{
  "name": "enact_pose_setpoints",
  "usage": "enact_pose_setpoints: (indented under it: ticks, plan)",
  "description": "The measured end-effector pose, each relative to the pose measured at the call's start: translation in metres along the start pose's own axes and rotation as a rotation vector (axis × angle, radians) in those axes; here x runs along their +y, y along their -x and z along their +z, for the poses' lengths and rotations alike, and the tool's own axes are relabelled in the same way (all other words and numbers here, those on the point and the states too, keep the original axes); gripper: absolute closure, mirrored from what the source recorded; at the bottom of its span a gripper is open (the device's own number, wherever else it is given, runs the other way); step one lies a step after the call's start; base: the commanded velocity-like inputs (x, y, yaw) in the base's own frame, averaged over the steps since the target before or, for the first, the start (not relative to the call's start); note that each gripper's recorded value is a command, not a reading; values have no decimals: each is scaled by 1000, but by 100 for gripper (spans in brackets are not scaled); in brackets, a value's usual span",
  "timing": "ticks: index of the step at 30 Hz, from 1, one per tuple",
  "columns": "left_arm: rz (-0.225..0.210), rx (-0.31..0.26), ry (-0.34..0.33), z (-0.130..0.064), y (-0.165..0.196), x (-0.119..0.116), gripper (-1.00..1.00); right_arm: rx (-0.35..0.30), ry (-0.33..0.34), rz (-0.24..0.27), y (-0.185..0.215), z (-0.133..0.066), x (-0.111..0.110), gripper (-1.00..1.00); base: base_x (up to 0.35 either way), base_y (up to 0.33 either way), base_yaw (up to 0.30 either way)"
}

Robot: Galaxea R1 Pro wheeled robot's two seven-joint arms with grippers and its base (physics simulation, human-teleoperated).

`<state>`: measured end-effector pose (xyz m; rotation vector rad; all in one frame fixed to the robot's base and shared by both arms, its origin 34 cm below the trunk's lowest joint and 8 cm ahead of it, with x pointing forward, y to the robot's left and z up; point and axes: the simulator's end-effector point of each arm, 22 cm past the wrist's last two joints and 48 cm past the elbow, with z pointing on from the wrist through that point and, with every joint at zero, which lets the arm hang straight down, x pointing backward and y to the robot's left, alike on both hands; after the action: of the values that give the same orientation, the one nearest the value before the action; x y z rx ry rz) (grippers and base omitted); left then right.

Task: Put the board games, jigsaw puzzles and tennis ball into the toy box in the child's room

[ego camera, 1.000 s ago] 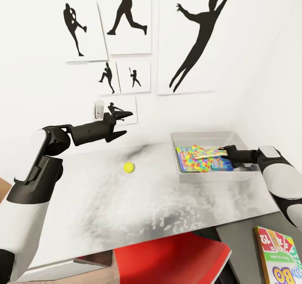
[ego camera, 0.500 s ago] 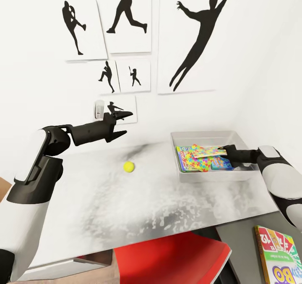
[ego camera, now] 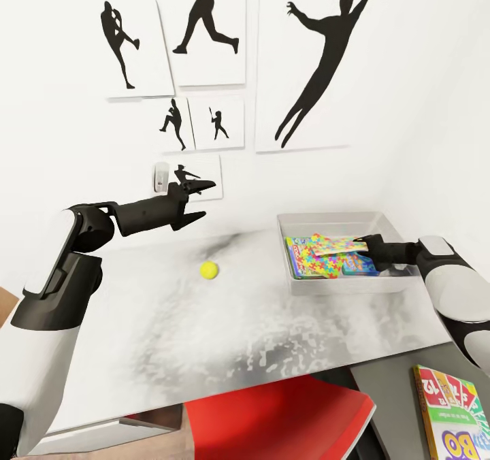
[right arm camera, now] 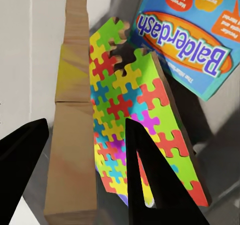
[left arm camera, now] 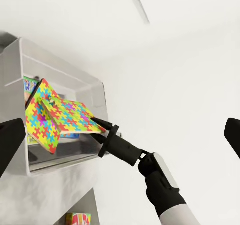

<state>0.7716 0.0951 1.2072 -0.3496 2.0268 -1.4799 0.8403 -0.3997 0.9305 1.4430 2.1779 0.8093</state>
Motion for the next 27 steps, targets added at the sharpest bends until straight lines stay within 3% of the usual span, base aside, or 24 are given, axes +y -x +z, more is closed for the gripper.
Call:
enact_pose_setpoints:
  ticks: [1, 27]
  plan:
    - [0, 0, 0, 0, 0, 0, -100, -3, -24, -23, 1, 0, -5, -100, 0, 0, 0]
    - [-1, 2, -2, 1, -1, -1, -100, -25, -8, -37, 10, -6, 11, -100, 0, 0, 0]
